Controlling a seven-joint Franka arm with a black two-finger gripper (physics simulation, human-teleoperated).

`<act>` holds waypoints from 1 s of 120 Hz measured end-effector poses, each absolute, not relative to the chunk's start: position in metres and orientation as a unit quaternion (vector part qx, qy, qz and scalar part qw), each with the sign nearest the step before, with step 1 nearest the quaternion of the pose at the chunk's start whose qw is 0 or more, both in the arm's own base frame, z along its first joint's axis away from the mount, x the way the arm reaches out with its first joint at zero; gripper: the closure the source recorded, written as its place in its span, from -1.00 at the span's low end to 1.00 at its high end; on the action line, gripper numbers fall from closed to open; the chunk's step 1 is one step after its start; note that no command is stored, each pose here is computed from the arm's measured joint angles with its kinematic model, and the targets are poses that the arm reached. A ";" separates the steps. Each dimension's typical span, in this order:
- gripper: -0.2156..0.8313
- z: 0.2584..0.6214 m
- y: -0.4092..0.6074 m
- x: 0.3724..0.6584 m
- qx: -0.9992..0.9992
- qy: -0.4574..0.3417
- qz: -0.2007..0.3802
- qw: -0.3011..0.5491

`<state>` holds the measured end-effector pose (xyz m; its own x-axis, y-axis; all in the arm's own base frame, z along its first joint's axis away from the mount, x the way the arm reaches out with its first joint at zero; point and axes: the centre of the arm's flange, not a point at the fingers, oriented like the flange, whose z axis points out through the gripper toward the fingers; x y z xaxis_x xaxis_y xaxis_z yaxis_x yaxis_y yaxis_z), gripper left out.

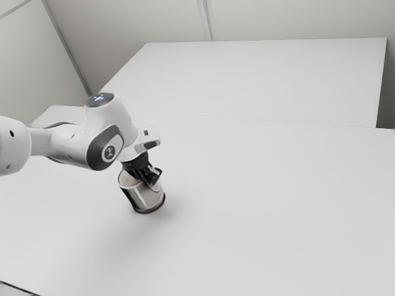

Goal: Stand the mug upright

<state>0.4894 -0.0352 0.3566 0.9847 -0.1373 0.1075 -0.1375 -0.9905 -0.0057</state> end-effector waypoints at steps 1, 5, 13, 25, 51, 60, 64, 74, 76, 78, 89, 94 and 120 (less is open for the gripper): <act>0.90 0.356 -0.035 0.489 0.996 -0.069 0.054 0.001; 0.90 0.354 -0.035 0.490 0.996 -0.067 0.052 0.001; 0.90 0.352 -0.036 0.490 0.997 -0.064 0.050 0.001; 0.86 0.351 -0.036 0.490 0.997 -0.059 0.049 0.002; 0.24 0.353 -0.039 0.489 0.997 -0.056 0.049 0.010; 0.01 0.359 -0.041 0.489 0.997 -0.057 0.055 0.012; -0.07 0.363 -0.042 0.489 0.997 -0.057 0.058 0.012; -0.22 0.373 -0.042 0.490 0.996 -0.058 0.067 0.013; -0.25 0.375 -0.042 0.490 0.996 -0.058 0.068 0.014; -0.27 0.377 -0.042 0.490 0.996 -0.058 0.070 0.014; -0.37 0.393 -0.041 0.494 0.995 -0.058 0.075 0.015; -0.40 0.401 -0.041 0.498 0.995 -0.058 0.077 0.016; -0.49 0.452 -0.052 0.516 0.995 -0.066 0.068 0.021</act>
<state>0.5165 -0.0520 0.4524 0.9821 -0.1283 0.1377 -0.1338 -0.9905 0.0319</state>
